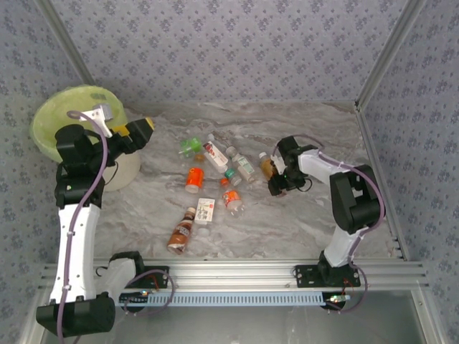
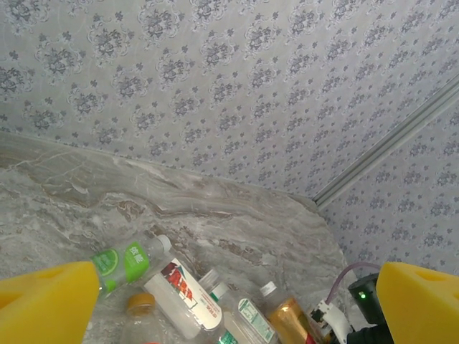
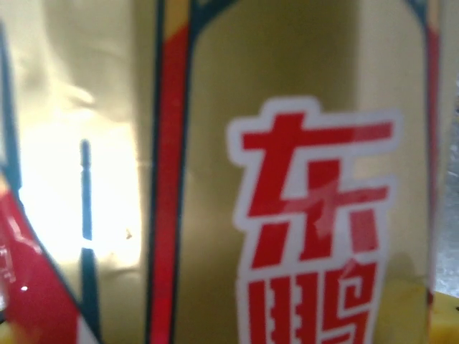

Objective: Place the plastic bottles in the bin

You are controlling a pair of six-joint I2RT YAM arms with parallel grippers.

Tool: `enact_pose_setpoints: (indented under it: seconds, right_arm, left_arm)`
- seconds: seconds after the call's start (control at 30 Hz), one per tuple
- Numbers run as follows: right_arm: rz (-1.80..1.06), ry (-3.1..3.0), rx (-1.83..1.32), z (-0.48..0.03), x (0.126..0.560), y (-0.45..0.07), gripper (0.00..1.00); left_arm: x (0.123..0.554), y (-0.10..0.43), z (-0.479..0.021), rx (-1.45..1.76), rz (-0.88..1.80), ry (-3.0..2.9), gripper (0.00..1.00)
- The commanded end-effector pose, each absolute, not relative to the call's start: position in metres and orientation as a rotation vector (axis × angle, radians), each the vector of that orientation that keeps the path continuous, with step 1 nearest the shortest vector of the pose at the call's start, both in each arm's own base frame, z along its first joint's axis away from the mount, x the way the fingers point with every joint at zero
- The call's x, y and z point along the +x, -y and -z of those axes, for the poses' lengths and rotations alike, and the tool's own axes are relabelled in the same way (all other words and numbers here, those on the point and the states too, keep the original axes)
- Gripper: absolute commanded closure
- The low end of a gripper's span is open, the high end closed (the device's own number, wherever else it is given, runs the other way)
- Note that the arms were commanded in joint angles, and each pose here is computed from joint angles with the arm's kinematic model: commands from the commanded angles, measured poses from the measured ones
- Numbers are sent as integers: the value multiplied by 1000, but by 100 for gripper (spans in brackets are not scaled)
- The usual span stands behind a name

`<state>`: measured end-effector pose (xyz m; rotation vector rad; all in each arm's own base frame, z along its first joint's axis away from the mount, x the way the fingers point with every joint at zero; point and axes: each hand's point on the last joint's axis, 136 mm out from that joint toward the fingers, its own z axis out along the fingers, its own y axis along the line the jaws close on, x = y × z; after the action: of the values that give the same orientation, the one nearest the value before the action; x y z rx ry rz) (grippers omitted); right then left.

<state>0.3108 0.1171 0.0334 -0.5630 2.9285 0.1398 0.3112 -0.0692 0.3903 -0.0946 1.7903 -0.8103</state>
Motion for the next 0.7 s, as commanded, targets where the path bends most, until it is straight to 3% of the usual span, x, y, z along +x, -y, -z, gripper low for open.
enact_pose_setpoints:
  seconds: [0.0, 0.33, 0.67]
  right_arm:
    - [-111, -2852, -520, -54, 312, -113, 44]
    - [-195, -2586, -461, -115, 316, -124, 52]
    - [-527, -2312, -465, -168, 313, -186, 53]
  left_arm:
    - [309, 74, -404, -74, 818, -1747, 1]
    - [321, 118, -392, -1, 908, -1783, 1]
    - [344, 163, -367, -21, 1094, -1815, 1]
